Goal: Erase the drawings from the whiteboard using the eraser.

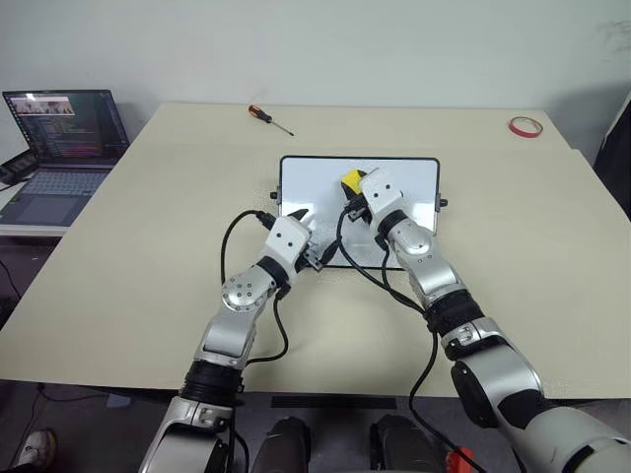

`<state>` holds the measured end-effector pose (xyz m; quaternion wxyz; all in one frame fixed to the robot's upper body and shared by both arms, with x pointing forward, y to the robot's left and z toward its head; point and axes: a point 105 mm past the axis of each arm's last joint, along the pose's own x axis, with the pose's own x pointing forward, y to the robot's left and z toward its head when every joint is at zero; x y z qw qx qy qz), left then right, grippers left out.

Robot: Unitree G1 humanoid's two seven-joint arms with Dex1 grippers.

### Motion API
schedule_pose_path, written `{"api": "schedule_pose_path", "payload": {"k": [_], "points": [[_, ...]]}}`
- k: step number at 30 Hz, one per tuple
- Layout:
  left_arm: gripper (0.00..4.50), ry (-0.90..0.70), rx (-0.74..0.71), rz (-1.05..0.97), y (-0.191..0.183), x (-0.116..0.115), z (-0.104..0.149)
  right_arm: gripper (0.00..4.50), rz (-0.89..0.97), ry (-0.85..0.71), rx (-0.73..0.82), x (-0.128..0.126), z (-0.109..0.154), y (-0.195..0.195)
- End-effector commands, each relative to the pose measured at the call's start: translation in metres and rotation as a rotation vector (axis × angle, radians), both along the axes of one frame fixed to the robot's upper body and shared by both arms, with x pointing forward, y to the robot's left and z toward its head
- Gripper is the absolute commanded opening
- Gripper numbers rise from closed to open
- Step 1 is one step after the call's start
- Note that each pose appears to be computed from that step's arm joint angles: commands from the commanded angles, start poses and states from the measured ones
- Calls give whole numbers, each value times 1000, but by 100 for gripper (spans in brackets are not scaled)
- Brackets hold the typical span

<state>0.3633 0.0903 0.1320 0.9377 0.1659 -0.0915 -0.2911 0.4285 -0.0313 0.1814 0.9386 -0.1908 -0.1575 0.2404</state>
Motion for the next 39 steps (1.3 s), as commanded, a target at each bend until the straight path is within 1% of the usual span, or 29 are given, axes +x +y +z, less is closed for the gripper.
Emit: {"api": "schedule_pose_path", "payload": {"k": [1,8,15,20,24,29,32,39], "points": [[450,-59,-13,-11,-5,-3,17,125,26,-79,-7,-1,21,6],[450,-52,-16,-9,-4,-7,16,125,0,-27,-45,0,6,1],[450,-53,-24,-10,-7,-8,19,125,-68,16,-123,4,-6,-13],[450,-51,-27,-11,-9,-9,19,125,-93,58,-129,4,-12,-22],[450,-50,-30,-13,-10,-8,19,125,-113,107,-105,3,-18,-30],[450,-46,-30,-20,-11,-9,18,125,-138,151,-103,0,-25,-42],[450,-44,-28,-25,-12,-10,17,125,-163,178,-122,-2,-33,-56],[450,-41,-25,-29,-12,-12,16,125,-183,212,-166,-16,-49,-77]]}}
